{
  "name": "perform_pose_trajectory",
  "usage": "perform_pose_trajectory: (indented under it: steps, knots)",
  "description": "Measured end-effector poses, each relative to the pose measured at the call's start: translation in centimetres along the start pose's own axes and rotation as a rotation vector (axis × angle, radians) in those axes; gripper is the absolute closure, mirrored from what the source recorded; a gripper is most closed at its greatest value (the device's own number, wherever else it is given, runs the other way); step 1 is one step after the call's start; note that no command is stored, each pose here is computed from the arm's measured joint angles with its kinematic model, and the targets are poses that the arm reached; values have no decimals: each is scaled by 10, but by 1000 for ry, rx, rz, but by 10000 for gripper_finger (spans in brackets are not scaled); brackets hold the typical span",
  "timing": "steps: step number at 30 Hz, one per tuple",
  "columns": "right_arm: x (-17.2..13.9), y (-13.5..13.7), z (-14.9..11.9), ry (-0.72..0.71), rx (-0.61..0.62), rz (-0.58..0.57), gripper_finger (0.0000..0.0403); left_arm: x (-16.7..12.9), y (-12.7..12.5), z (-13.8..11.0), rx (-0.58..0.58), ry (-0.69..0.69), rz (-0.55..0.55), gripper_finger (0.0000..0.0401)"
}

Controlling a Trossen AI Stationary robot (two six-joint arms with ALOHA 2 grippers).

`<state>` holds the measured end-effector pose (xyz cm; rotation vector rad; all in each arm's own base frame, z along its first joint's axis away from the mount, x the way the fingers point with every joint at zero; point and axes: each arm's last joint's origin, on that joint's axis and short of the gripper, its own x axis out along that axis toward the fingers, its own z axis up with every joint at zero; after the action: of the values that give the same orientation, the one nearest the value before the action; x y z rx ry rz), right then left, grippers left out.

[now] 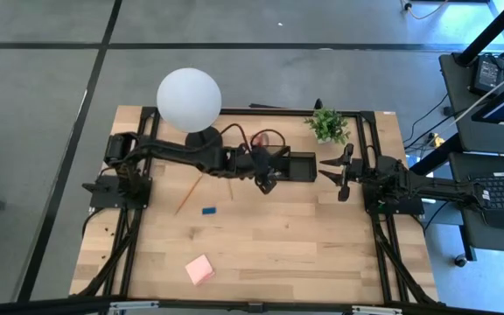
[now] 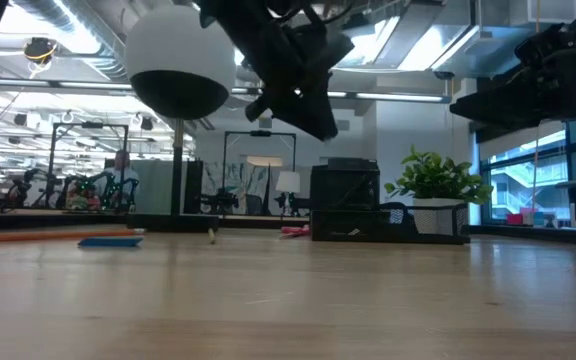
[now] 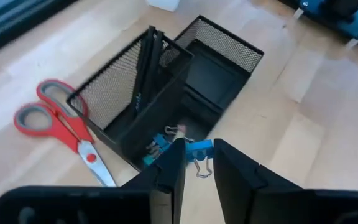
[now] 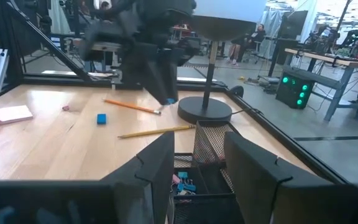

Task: Pick and place office supplies into organizer
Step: Put the blue clip binder into the black desk organizer

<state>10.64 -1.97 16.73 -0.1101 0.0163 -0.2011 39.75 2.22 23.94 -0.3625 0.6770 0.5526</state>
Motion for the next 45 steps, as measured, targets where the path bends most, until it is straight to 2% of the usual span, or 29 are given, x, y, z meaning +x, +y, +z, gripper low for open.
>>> perform_pose_trajectory:
  steps: [11,24,35,45]
  knots:
    - [0,0,0,2,2,-9,258,21,13,2,87,-15,-54,331]
    - [0,0,-1,8,50,-11,258,58,19,-10,207,3,-26,331]
    - [0,0,-1,10,57,-15,258,92,26,-29,217,44,11,331]
    - [0,0,-1,10,57,-16,258,99,27,-30,240,22,36,330]
